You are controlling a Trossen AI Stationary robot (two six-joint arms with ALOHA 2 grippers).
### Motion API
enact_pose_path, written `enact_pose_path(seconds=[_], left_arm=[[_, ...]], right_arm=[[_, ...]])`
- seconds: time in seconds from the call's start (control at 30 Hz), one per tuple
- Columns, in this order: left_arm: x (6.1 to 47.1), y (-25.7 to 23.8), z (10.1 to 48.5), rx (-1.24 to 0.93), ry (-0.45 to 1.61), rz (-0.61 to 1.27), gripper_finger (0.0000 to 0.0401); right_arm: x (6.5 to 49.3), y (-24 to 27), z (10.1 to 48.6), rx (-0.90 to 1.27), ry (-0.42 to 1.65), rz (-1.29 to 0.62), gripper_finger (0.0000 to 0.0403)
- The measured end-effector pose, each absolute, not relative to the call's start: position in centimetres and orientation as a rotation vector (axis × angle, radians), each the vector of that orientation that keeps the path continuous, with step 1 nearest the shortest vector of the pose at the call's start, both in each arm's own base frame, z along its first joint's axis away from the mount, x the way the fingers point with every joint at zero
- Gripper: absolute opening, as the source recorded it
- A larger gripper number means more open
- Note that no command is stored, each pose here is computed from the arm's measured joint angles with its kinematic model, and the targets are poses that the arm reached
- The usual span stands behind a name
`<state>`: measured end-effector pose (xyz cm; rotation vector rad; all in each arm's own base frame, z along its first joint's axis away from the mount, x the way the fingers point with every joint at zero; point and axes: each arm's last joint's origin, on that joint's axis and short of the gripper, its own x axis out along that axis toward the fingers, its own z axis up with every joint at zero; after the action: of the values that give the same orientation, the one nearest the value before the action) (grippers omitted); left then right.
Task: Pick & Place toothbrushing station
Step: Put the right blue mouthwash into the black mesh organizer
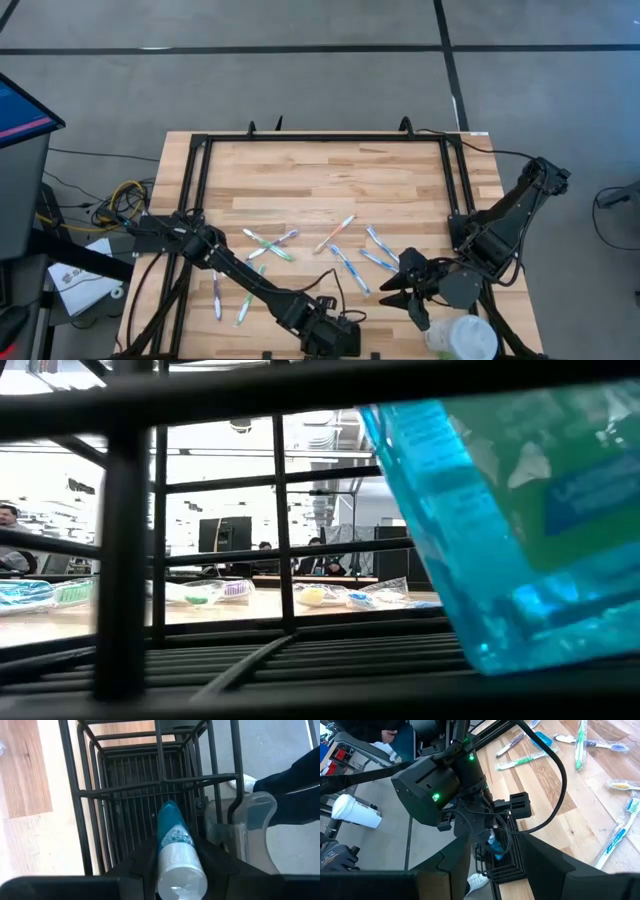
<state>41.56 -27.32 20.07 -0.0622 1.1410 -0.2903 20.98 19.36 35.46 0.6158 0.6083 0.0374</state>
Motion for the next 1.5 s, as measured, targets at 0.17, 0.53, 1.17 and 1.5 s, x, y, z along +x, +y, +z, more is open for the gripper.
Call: enact_pose_path(seconds=[0.17,0.53,1.17,1.5], left_arm=[[41.61,-27.38,20.02,-0.06,1.134,-0.288,0.0101],[41.62,-27.39,19.98,-0.058,1.134,-0.289,0.0102],[41.62,-27.44,19.97,-0.067,1.139,-0.303,0.0113],[41.64,-27.46,19.97,-0.075,1.138,-0.299,0.0114]], right_arm=[[20.98,19.36,35.46,0.617,0.608,0.037,0.0161],[20.98,19.36,35.46,0.617,0.608,0.037,0.0161],[20.98,19.36,35.46,0.616,0.608,0.037,0.0161],[20.97,19.35,35.46,0.616,0.608,0.037,0.0161]])
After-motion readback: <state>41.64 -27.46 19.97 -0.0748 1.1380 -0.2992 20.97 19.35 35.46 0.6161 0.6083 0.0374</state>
